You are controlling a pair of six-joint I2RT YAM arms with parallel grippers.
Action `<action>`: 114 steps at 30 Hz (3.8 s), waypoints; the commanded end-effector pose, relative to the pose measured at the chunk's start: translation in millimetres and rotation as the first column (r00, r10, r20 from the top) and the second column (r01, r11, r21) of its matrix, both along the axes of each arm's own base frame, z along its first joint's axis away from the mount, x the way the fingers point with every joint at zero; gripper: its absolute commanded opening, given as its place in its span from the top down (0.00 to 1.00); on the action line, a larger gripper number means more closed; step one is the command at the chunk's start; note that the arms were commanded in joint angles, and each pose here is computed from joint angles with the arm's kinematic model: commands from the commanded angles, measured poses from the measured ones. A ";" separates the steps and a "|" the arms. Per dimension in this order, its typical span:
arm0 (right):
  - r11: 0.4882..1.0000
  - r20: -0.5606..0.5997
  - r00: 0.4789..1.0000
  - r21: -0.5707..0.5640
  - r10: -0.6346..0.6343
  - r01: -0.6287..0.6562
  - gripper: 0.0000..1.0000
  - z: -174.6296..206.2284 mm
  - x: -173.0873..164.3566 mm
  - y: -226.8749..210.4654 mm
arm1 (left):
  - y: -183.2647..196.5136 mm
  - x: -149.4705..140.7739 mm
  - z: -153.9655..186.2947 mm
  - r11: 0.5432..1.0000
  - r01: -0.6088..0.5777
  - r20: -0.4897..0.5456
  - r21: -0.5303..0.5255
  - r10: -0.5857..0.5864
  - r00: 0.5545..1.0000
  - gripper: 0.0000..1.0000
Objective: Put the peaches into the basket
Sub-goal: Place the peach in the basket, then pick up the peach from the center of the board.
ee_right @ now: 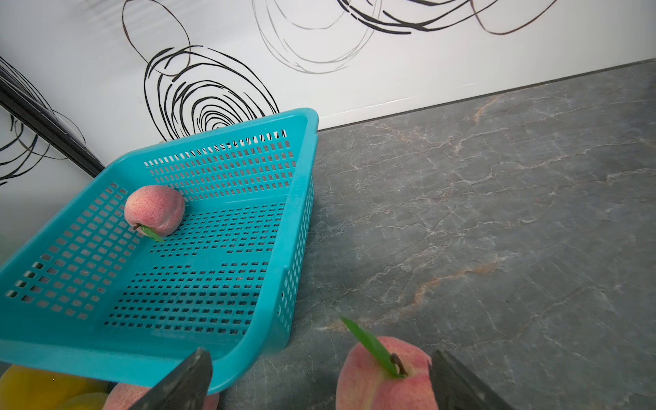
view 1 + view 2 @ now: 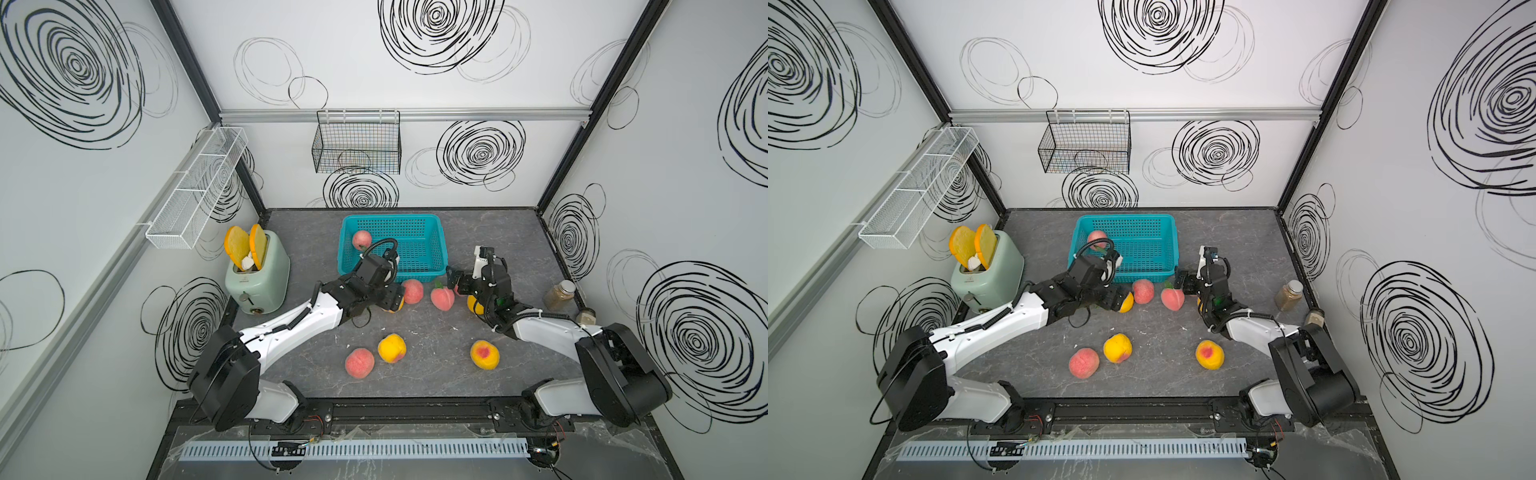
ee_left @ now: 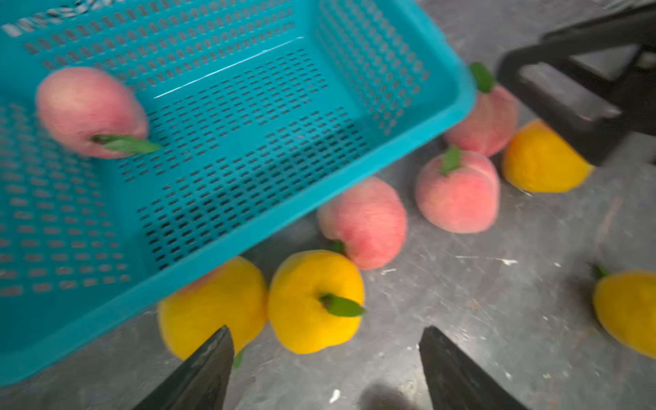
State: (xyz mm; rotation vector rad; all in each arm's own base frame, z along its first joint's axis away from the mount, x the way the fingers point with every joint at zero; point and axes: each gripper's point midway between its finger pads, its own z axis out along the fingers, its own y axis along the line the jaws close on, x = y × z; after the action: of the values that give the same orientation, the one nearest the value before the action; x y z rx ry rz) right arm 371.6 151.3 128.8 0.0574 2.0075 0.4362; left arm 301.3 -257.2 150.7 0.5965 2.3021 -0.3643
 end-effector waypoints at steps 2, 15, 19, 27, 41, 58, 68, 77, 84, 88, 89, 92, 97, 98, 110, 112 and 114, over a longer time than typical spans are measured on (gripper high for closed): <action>1.000 -0.012 1.000 -0.020 -0.009 0.009 0.01 -5.7 1.1 -0.1 | -45.6 -25.0 31.0 0.991 0.093 0.137 -0.094 -0.079 0.987 0.13; 1.000 -0.009 1.000 -0.018 -0.007 0.007 0.01 -4.3 0.2 1.1 | -152.1 -114.0 29.5 0.904 0.372 0.209 -0.212 -0.330 0.920 0.13; 1.000 -0.006 1.000 -0.016 -0.010 0.010 0.01 -3.1 -0.5 0.2 | -175.5 -129.1 25.3 0.882 0.413 0.206 -0.228 -0.371 0.906 0.13; 1.000 -0.011 1.000 0.000 -0.010 0.010 0.01 -4.1 -0.1 1.2 | -205.5 -147.2 18.5 0.813 0.450 0.164 -0.369 -0.420 0.893 0.13; 1.000 -0.020 1.000 0.005 -0.022 0.023 0.01 -5.7 0.8 -1.6 | -238.3 -165.0 -17.5 0.764 0.441 0.079 -0.471 -0.462 0.884 0.12; 0.999 -0.035 0.999 0.033 -0.037 0.038 0.01 -6.9 2.0 -10.1 | -236.0 -132.6 -30.2 0.787 0.373 0.072 -0.492 -0.390 0.918 0.09; 0.998 -0.038 0.997 0.018 -0.067 0.068 0.01 -9.0 3.4 -20.9 | -243.2 -126.5 -36.2 0.798 0.381 0.070 -0.467 -0.397 0.915 0.09; 0.996 -0.050 0.996 0.056 -0.069 0.072 0.01 -11.3 5.0 -35.1 | -249.4 -127.1 -64.5 0.817 0.392 0.012 -0.422 -0.428 0.904 0.09; 0.997 -0.045 0.997 0.056 -0.055 0.057 0.01 -10.7 5.4 -32.6 | -252.2 -124.8 -72.4 0.796 0.406 -0.007 -0.449 -0.457 0.889 0.09; 0.997 -0.046 0.997 0.053 -0.061 0.064 0.01 -10.7 5.5 -34.1 | -251.5 -124.0 -75.2 0.793 0.405 -0.021 -0.455 -0.464 0.886 0.09; 0.996 -0.047 0.997 0.053 -0.063 0.065 0.01 -11.0 5.4 -34.5 | -252.1 -124.4 -76.1 0.792 0.408 -0.022 -0.455 -0.467 0.884 0.09; 0.997 -0.055 0.997 0.051 -0.063 0.066 0.01 -13.1 6.1 -34.6 | -255.0 -125.3 -78.7 0.782 0.420 -0.031 -0.461 -0.487 0.873 0.09; 0.996 -0.060 0.996 0.053 -0.068 0.071 0.01 -14.4 6.6 -36.1 | -258.5 -124.5 -76.3 0.763 0.429 -0.024 -0.483 -0.501 0.865 0.09; 0.996 -0.056 0.996 0.052 -0.071 0.074 0.01 -12.9 6.3 -37.4 | -259.4 -124.2 -75.8 0.760 0.433 -0.022 -0.484 -0.505 0.863 0.09; 0.996 -0.055 0.996 0.058 -0.070 0.074 0.01 -12.0 5.9 -37.3 | -259.6 -123.4 -75.5 0.742 0.445 -0.023 -0.502 -0.525 0.851 0.14; 0.996 -0.059 0.996 0.058 -0.071 0.075 0.01 -13.3 6.3 -37.5 | -259.8 -123.4 -75.2 0.739 0.447 -0.022 -0.504 -0.528 0.849 0.17; 0.996 -0.060 0.996 0.059 -0.070 0.073 0.01 -13.8 6.0 -37.3 | -259.8 -123.6 -74.5 0.737 0.449 -0.020 -0.504 -0.530 0.848 0.20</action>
State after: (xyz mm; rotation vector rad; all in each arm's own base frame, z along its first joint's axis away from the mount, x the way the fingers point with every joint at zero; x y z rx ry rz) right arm 379.2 115.1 112.6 0.1666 2.0468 0.4421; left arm 172.7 -507.1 64.6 0.9424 2.1018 -1.2031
